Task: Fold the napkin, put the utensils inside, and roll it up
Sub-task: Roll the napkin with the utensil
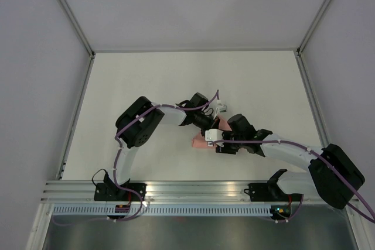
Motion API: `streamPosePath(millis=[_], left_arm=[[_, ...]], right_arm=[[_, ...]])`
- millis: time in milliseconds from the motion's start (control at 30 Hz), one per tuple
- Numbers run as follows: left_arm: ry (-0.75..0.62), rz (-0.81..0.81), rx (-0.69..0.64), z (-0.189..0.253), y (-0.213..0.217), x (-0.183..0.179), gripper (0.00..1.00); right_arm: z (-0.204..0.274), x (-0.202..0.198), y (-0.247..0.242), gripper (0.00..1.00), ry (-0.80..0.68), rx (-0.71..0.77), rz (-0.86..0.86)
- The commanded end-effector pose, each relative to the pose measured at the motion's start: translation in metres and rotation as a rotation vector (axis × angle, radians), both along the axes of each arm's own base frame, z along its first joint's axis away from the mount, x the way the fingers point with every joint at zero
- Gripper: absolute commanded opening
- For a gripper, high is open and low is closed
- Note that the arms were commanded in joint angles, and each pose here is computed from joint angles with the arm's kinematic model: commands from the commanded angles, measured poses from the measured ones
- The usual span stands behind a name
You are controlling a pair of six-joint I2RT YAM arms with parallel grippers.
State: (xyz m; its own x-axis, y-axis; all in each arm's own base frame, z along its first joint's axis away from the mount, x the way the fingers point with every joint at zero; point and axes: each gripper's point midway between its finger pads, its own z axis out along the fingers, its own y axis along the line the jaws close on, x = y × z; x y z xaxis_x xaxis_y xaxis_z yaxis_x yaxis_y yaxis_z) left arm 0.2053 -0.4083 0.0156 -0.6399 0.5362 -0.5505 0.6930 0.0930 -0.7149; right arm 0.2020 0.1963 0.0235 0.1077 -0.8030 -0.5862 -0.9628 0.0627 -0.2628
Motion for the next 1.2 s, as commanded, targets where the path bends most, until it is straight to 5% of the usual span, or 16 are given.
streamPosePath(millis=[0,133,300,467,933,1167], left_arm=[[0.153,0.068,0.326,-0.082,0.049,-0.029,0.02],[0.161,0.07,0.315,-0.079,0.049,-0.027,0.05],[0.148,0.073,0.282,-0.067,0.044,-0.022,0.2],[0.094,0.116,0.231,-0.041,0.04,-0.006,0.36],[-0.082,0.281,0.089,0.04,0.049,0.044,0.4],[-0.315,0.53,0.012,0.075,0.073,0.077,0.4]], right_arm=[[-0.003,0.007,-0.002,0.51,-0.044,-0.02,-0.013],[-0.012,0.003,-0.007,0.42,-0.024,-0.049,-0.009],[-0.024,-0.003,-0.012,0.32,0.006,-0.083,-0.001],[-0.025,-0.008,-0.012,0.11,0.042,-0.092,0.011],[-0.029,-0.029,-0.015,0.05,0.325,-0.084,0.079],[-0.018,-0.02,-0.012,0.04,0.502,-0.047,0.112]])
